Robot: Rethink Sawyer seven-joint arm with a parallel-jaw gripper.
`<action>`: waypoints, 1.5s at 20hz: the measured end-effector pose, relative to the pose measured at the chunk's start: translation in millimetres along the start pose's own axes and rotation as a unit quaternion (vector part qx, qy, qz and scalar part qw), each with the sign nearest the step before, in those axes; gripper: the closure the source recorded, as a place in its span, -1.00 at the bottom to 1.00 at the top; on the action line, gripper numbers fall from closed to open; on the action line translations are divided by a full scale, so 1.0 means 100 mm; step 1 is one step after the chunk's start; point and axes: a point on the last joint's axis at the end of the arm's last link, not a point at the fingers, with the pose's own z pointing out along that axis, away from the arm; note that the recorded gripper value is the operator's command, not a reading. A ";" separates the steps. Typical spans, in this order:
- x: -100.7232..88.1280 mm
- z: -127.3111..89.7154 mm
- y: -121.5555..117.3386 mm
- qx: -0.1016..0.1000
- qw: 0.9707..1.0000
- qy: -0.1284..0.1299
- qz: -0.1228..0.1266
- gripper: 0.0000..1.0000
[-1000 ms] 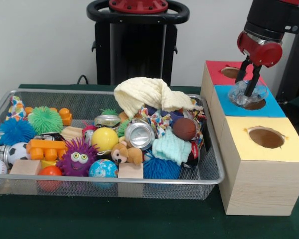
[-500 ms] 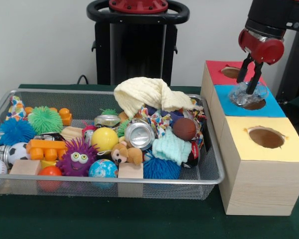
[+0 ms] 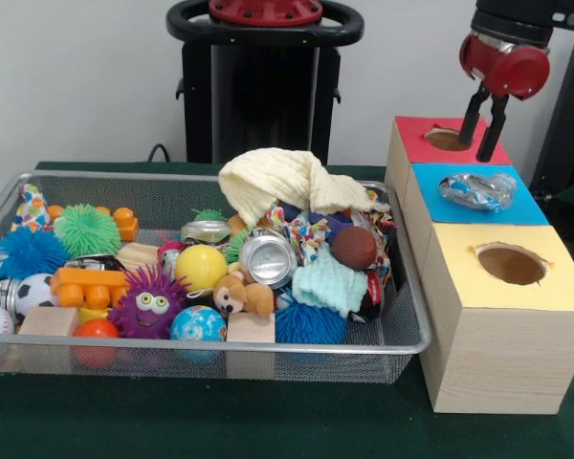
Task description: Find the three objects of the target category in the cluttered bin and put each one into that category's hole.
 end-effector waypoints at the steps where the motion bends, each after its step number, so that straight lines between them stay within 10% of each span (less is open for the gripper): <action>1: -0.03 -0.03 0.02 -0.003 1.000 0.001 0.003 -1.00; 21: -0.21 -0.20 0.12 -0.016 1.000 0.007 0.019 -1.00; 22: -0.21 -0.19 0.12 -0.016 1.000 0.007 0.018 1.00; 30: -0.19 -0.19 0.12 -0.015 1.000 0.008 0.017 1.00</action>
